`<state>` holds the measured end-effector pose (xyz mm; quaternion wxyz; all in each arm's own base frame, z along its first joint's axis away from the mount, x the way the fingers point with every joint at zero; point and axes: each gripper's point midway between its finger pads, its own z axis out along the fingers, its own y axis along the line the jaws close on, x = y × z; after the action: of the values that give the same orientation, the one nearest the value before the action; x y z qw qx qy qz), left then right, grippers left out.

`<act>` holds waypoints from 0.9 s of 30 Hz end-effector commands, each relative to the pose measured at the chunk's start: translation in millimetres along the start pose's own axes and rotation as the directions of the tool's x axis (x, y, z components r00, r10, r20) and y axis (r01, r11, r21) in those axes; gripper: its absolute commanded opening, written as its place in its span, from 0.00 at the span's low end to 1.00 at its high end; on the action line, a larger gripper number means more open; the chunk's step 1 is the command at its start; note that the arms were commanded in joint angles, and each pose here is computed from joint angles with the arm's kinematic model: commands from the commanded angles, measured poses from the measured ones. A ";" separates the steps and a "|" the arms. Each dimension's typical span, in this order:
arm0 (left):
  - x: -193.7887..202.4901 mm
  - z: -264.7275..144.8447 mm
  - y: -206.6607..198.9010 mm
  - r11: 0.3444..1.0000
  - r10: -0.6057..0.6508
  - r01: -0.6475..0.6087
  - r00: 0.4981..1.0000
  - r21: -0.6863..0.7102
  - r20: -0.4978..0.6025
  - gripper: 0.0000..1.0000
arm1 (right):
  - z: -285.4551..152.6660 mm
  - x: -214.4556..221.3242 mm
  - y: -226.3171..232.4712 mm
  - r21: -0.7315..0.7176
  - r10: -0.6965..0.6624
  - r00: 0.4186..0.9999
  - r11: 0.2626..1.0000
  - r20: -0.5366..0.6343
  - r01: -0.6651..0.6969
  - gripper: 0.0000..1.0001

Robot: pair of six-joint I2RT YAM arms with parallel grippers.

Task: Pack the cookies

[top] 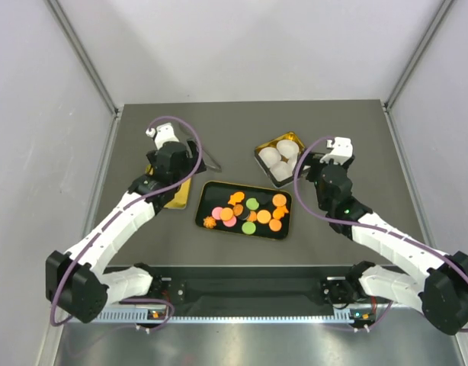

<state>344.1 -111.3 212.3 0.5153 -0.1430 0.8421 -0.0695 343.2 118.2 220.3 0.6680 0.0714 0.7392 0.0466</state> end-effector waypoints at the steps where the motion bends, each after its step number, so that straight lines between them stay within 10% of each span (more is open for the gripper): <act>1: -11.6 8.6 -0.3 0.999 -0.023 0.025 0.998 -0.025 0.056 0.99 | -2.8 -8.4 3.2 -0.029 0.021 1.000 0.999 0.023 -0.021 1.00; 27: 18.9 188.6 -5.8 0.899 -0.273 0.258 0.962 -0.353 0.007 0.99 | -1.1 -4.1 19.9 -0.110 0.009 0.999 0.994 -0.034 -0.013 1.00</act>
<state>498.2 -112.3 109.3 0.4555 -0.3108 0.8339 0.0216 337.3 130.6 205.7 0.6455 0.0326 0.7598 0.0705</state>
